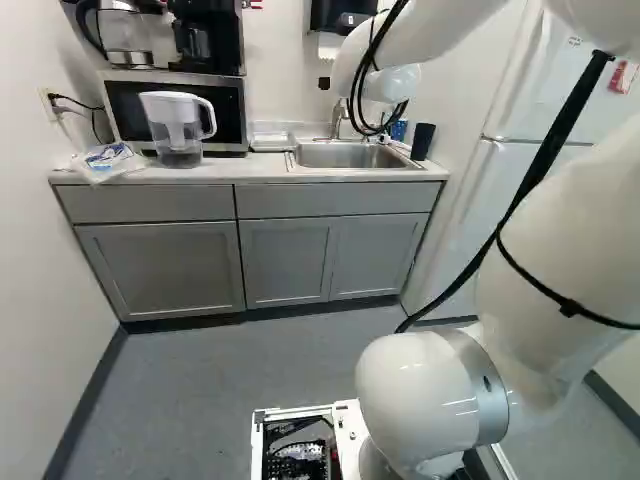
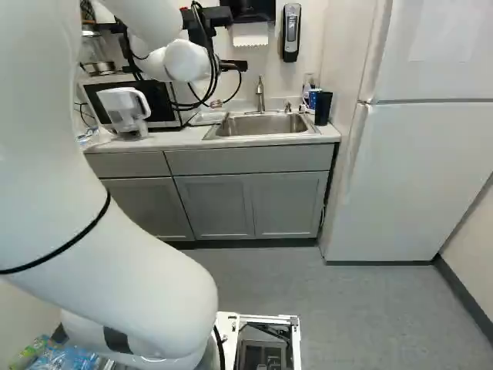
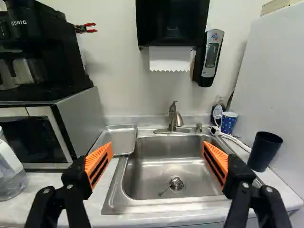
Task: Rinse the cup and place it in the tray
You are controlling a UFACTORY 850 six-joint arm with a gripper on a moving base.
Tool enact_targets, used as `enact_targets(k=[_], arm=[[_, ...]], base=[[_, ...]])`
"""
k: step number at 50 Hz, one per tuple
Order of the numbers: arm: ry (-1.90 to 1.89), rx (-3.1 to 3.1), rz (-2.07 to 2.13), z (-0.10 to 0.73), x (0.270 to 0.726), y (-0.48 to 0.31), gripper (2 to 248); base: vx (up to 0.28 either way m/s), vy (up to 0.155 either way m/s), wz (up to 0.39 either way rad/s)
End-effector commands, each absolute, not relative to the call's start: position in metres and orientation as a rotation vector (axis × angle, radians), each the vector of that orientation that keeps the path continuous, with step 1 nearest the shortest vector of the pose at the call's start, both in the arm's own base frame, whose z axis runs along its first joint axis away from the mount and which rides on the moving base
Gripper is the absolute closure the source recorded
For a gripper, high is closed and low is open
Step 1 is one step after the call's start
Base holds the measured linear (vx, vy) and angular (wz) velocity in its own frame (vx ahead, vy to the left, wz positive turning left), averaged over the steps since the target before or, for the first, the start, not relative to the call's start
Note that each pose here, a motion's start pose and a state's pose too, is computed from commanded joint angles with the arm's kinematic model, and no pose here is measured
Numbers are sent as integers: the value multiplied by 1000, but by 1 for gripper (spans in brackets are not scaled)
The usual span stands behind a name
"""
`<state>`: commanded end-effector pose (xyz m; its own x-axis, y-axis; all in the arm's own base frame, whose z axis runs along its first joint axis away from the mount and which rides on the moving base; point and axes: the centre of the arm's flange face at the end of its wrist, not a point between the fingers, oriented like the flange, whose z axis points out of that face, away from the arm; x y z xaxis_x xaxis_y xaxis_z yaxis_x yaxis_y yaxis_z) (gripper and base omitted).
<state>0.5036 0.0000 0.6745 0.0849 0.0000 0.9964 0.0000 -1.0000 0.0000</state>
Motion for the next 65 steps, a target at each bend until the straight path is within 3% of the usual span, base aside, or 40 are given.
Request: enact_targets(k=[65], arm=[[0,2364,2069,730,516,0,3]], base=[[0,0,0]])
